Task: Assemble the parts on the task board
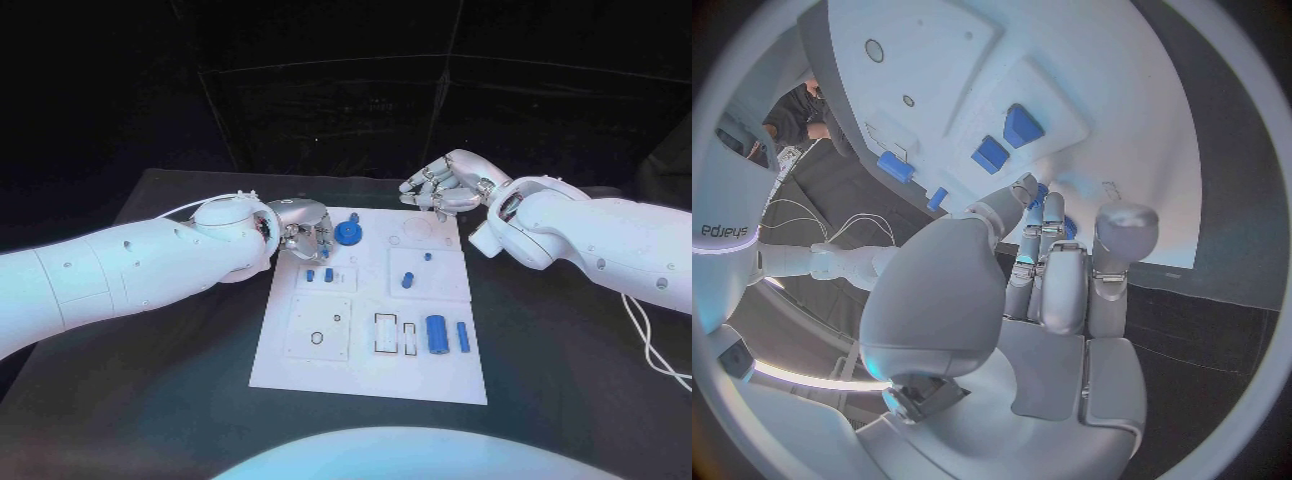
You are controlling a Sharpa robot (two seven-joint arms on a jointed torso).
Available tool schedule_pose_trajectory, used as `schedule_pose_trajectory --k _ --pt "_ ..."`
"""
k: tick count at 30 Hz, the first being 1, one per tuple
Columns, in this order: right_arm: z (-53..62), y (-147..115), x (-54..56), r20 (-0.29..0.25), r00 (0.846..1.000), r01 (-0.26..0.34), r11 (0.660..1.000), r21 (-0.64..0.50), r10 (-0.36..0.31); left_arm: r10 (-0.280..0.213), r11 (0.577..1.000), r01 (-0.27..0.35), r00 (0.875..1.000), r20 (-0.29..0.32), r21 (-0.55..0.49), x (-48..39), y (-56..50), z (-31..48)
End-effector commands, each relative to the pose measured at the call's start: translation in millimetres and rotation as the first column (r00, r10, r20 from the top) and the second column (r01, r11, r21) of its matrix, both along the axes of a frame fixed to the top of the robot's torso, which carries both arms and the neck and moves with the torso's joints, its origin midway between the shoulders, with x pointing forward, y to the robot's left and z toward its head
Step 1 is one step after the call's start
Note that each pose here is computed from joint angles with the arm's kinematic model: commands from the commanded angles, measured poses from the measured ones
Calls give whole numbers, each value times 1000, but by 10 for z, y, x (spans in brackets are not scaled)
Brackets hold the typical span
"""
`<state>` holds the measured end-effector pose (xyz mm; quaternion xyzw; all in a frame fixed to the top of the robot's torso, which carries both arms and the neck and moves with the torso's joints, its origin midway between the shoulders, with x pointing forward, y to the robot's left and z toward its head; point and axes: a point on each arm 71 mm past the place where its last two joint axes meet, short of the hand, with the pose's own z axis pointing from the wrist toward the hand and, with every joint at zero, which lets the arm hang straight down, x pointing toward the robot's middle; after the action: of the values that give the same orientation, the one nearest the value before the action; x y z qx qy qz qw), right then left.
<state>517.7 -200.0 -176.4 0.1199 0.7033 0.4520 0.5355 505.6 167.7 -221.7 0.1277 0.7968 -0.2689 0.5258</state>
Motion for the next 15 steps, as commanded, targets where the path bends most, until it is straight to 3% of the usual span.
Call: schedule_pose_trajectory --k 1,15 --pt "14 16 -3 4 1000 -12 1000 3 12 -5 1000 5 1000 -20 8 -6 -10 -13" --pt "14 17 -5 4 1000 -13 1000 3 12 8 1000 -8 1000 -22 15 8 15 -22"
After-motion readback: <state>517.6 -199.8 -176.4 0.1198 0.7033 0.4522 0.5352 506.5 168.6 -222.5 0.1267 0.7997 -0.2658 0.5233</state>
